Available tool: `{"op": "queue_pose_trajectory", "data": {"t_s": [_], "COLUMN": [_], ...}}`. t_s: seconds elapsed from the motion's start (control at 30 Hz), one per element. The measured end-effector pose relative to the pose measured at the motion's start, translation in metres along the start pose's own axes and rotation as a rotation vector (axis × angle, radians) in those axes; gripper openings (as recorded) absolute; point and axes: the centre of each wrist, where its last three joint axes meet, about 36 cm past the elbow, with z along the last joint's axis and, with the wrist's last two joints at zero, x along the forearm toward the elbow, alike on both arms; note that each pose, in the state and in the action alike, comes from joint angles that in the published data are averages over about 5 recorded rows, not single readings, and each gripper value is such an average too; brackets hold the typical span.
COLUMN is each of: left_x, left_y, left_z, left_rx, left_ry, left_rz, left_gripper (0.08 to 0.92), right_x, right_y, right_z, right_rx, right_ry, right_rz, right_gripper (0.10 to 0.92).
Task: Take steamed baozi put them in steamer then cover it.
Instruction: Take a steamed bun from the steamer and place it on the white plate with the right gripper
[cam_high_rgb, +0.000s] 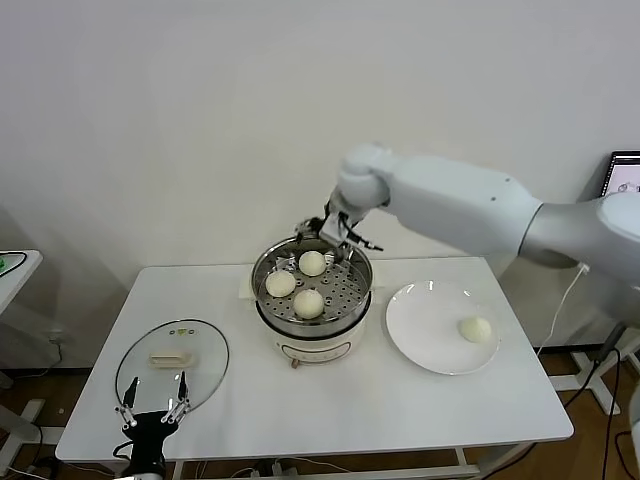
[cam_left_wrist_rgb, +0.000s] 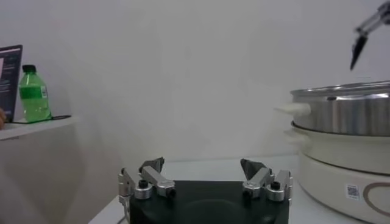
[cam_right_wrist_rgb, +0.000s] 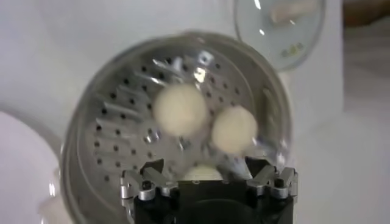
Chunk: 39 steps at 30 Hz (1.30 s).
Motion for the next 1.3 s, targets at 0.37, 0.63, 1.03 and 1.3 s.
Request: {"op": "queue_pose_trajectory", "data": {"t_s": [0.37,0.63,1.03,1.3], "left_x": [-0.008,-0.008,-0.007,-0.006], "left_y": [0.002,0.001,0.003,0.007], "left_z": [-0.009,-0.013,-0.018,-0.017], "left_rx": [0.001,-0.002,-0.012,-0.03], "left_ry": [-0.022,-0.029,-0.034,-0.03], "left_rz": [0.037,0.057,0.054,0.053], "left_gripper": [0.823,0.823,0.823,0.823], "right_x": [0.043,0.039,-0.006,-0.041], "right_y": [0.104,0.218,0.317,0.349], "right_z": [0.071,0.094,0.089,0.083], "right_rx": [-0.361,-0.646,-0.896,-0.963], "right_ry": [0.111,0.151,0.192,0.197], "right_rz": [-0.114,-0.182,-0.262,-0.305], "right_gripper": [0.823,0.823,0.823,0.823]}}
